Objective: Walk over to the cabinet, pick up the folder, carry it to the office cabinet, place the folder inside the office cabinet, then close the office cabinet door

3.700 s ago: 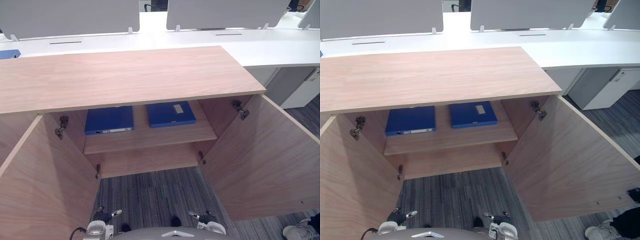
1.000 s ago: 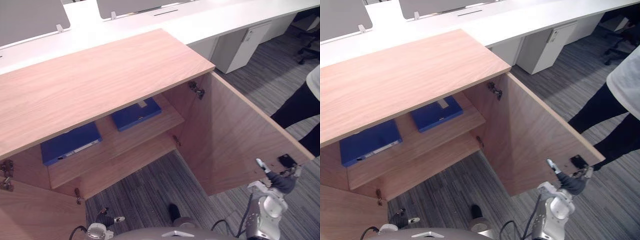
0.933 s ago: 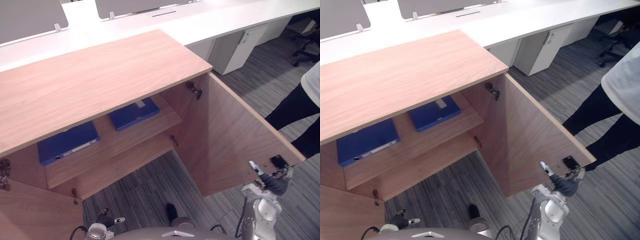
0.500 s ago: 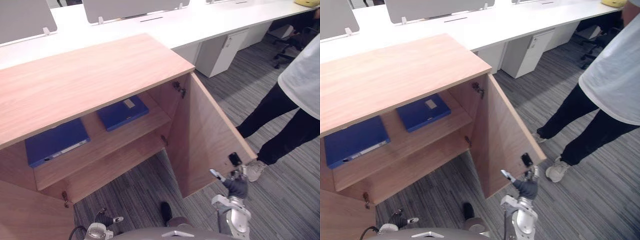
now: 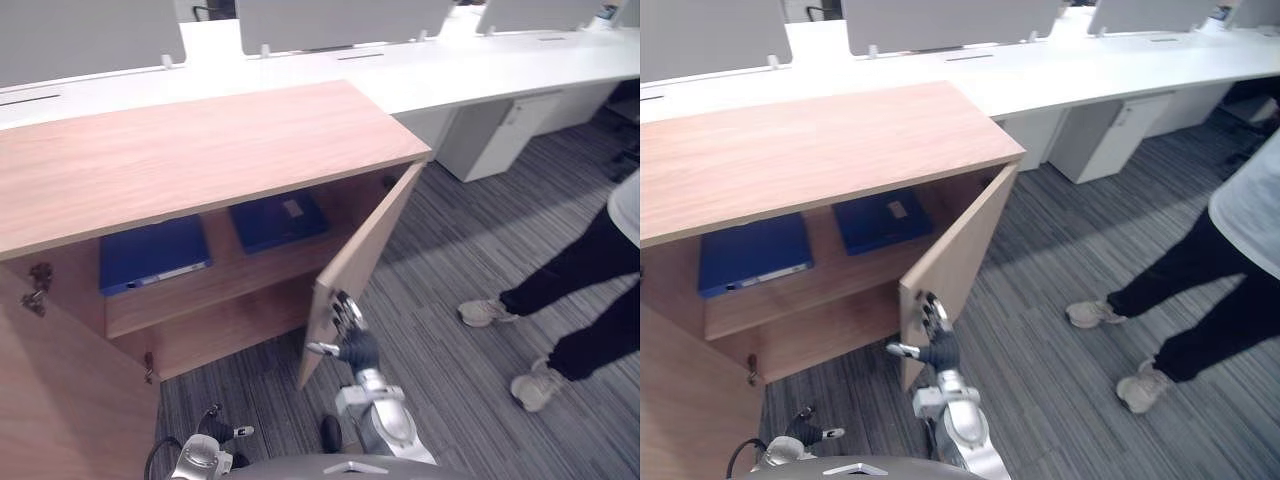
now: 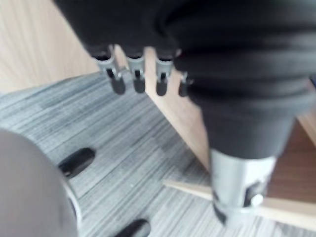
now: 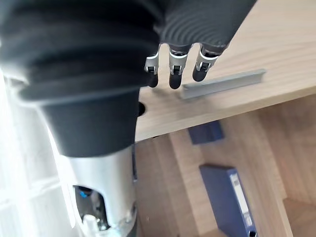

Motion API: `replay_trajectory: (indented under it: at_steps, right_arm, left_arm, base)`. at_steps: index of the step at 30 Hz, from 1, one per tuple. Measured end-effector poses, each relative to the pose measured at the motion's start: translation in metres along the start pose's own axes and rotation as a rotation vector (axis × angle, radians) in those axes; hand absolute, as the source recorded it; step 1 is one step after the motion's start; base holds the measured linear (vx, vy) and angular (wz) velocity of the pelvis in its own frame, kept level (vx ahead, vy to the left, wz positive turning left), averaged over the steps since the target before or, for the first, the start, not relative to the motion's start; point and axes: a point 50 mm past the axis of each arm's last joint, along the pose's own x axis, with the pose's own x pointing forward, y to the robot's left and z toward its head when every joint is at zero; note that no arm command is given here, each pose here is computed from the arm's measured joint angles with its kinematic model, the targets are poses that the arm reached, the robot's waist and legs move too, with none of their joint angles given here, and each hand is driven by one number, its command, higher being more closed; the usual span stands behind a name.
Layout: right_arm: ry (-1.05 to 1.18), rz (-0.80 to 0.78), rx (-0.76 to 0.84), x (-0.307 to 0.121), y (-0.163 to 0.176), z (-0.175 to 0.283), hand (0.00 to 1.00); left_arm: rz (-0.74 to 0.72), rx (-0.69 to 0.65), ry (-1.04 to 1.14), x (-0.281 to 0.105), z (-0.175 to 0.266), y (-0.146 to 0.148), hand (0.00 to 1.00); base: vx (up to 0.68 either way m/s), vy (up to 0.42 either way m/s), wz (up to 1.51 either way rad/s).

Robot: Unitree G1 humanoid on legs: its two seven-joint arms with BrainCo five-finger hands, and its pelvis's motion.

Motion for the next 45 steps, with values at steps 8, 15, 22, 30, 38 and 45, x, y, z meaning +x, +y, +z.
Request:
replay_trajectory:
  at_steps: [8,15,22,30,38,45]
  right_arm:
    - [-0.027,0.047,-0.109,0.037,-0.002,0.005,0.0]
    - [-0.065,-0.083,-0.235,0.075,-0.039,0.027,0.0]
    - [-0.077,-0.161,-0.234,0.081,-0.056,0.035,0.0]
    - [0.14,-0.259,-0.191,0.035,-0.081,-0.019,0.0]
    - [0.499,-0.359,-0.243,-0.027,-0.108,-0.088,0.0]
    - [0.793,-0.422,-0.257,-0.075,-0.121,-0.132,0.0]
  left_arm:
    - [0.007,0.002,-0.007,0.001,0.002,0.003,0.0]
    - [0.019,-0.007,-0.024,0.003,0.009,0.007,0.0]
    - [0.047,-0.012,-0.02,0.004,0.006,0.019,0.0]
    - [0.047,-0.024,-0.016,0.004,0.006,0.019,0.0]
    - [0.028,-0.038,-0.019,0.003,0.008,0.011,0.0]
    - [0.024,-0.049,-0.017,0.003,0.008,0.01,0.0]
  base:
    - [0.03,0.05,0.22]
    - [0.06,0.041,0.17]
    - [0.05,-0.009,0.17]
    - [-0.04,-0.028,0.09]
    - [-0.01,-0.012,-0.02]
    - [0.02,-0.003,0.0]
